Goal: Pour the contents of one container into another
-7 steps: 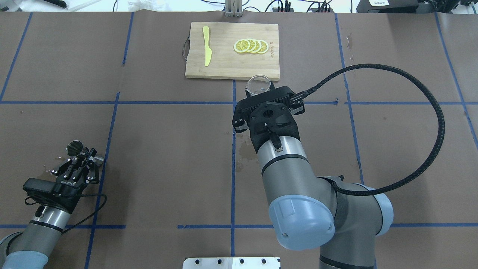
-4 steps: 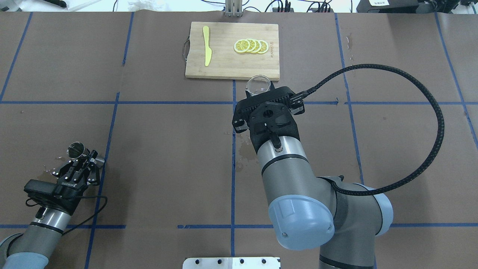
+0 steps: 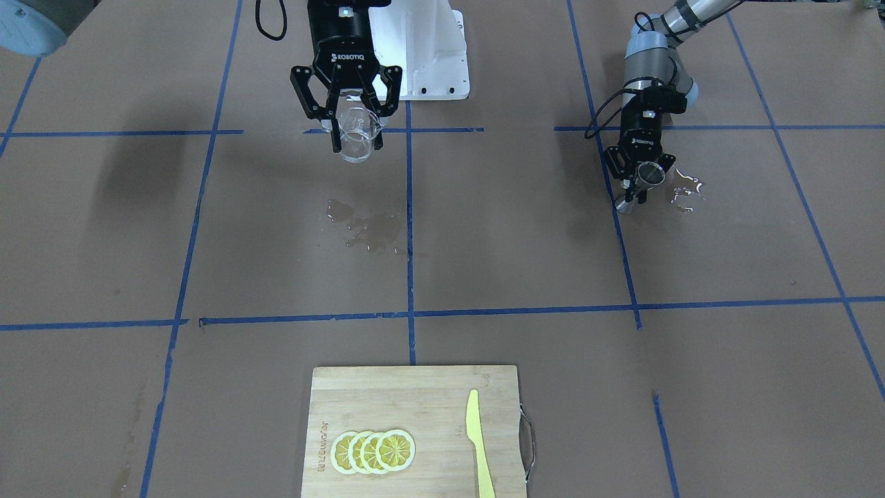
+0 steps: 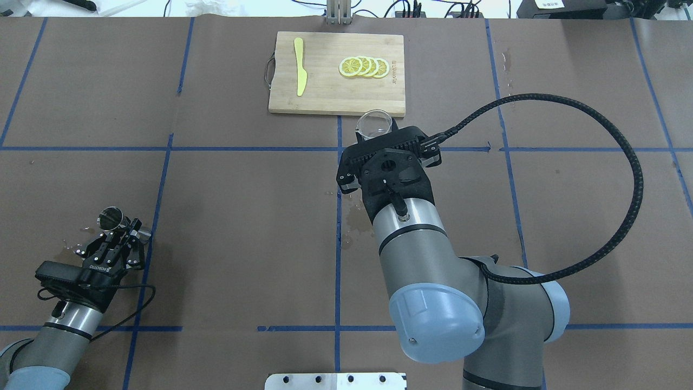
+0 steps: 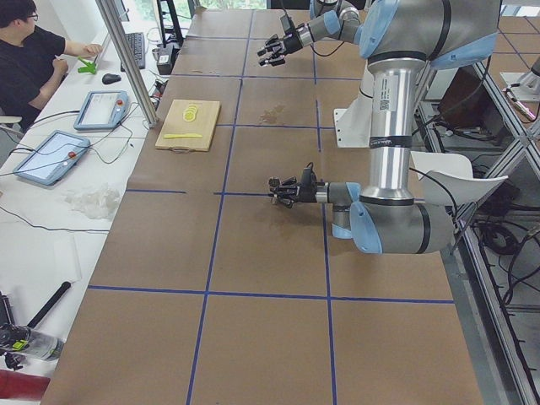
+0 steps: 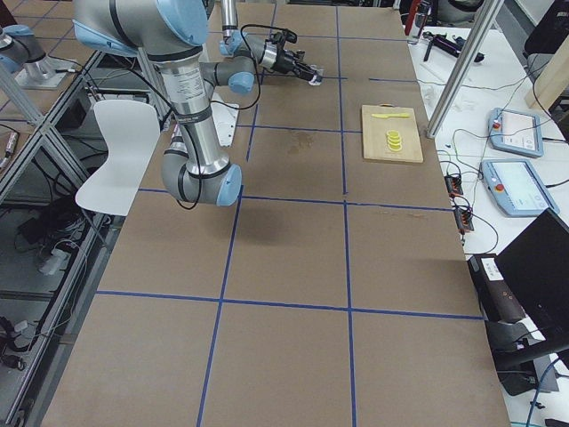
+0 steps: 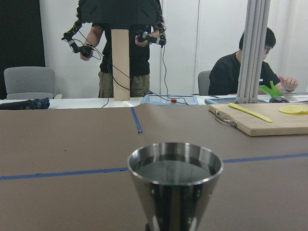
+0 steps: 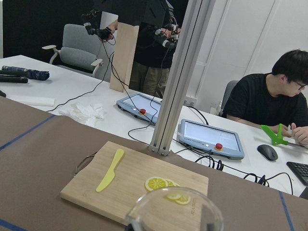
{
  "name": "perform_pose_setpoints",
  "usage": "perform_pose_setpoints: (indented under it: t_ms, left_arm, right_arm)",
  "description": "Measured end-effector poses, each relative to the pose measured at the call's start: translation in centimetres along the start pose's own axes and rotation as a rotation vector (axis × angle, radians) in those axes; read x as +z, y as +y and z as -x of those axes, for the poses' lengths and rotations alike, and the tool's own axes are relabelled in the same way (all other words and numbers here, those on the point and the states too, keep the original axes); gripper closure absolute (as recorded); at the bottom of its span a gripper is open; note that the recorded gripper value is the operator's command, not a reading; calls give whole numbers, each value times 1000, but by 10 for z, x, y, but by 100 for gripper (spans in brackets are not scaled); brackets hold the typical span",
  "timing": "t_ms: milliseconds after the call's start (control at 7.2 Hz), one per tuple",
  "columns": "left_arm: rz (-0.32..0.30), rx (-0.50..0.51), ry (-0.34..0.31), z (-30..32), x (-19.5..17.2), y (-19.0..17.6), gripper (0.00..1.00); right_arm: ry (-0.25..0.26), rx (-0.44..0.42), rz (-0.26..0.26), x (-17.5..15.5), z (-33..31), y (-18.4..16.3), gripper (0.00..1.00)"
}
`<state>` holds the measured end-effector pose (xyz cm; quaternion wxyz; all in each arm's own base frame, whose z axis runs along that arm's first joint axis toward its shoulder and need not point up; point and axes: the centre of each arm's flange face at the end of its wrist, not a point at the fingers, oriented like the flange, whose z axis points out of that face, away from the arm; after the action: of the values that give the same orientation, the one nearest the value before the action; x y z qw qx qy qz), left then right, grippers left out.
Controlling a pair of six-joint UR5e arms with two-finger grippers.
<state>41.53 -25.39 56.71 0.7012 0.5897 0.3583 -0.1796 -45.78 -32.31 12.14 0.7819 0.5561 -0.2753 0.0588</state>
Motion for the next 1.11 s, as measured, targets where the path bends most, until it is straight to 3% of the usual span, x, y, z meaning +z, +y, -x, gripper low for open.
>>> perform_pose_setpoints:
  t_ms: [555,694,833,1111]
  left_arm:
    - [2,1,1,0,-1,2,28]
    - [2,2,1,0,-1,2,8]
    - [1,2,1,0,-1,2,1]
    - [-6,-9,2,-1,-2,-1,1]
  right_arm:
    - [0,1,0,0,0,0,100]
    - [0,1,0,0,0,0,100]
    - [0,1,0,0,0,0,100]
    - [0,1,0,0,0,0,100]
